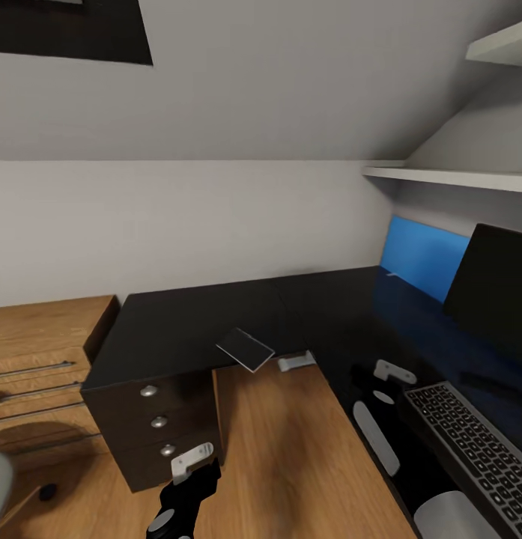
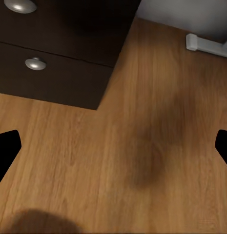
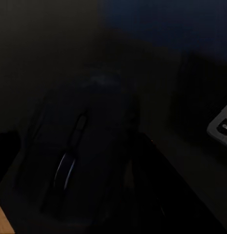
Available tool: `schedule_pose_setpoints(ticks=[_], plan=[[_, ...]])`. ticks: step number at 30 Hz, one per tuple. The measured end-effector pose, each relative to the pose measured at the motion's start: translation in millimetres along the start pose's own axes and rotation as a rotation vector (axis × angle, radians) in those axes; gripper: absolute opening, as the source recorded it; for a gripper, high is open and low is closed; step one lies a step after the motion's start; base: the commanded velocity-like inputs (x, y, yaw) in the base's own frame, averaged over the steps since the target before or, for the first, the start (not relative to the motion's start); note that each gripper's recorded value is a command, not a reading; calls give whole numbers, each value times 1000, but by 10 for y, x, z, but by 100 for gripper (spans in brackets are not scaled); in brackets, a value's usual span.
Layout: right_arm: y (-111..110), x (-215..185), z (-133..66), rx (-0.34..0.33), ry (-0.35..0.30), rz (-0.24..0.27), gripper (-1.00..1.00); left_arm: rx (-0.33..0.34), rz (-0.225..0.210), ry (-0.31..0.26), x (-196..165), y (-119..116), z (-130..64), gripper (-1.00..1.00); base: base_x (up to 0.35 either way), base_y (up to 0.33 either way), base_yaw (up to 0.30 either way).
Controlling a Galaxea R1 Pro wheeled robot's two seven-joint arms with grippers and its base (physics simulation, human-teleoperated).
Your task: In the bedroom, organize the workspace by keeping the computer under the desk, ensuring the monitor is on the desk, placing the keyboard on the desk next to the monitor, placing the mouse on the desk next to the keyboard, moving the folder from the swivel chair onto the desk next to the mouse, stacking the notebook on top of the folder with the pen on top of the notebook, and positioning the swivel chair next to the desk.
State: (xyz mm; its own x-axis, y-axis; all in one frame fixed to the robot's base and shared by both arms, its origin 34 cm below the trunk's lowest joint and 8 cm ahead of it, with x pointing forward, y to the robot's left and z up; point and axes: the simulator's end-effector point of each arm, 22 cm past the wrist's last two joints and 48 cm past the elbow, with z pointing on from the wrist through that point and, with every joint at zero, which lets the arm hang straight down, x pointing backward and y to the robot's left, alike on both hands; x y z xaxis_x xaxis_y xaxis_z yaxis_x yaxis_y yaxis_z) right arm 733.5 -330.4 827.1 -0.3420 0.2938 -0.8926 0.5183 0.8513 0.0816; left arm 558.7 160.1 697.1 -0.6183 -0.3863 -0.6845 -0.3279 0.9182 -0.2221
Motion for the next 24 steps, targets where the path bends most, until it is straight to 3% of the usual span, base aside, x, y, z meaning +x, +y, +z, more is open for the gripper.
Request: schedule_pose_setpoints(ticks=[4,9,15,24], plan=[[31,-8,-16,-4,-3,5,-100,1,0,0,2,-2,0,100,156,112,0],[233,-78,-120,-37,-16,37,-100,0,1,2,9,4,4,100,17,11,0],[255,-84,-135,-40,-18,38,-100,-2,2,2,12,6,0,100,273,0,0],[216,-101,-112,-37,-25,36,-100,-10,7,5,36,40,21,100,223,-164,0]])
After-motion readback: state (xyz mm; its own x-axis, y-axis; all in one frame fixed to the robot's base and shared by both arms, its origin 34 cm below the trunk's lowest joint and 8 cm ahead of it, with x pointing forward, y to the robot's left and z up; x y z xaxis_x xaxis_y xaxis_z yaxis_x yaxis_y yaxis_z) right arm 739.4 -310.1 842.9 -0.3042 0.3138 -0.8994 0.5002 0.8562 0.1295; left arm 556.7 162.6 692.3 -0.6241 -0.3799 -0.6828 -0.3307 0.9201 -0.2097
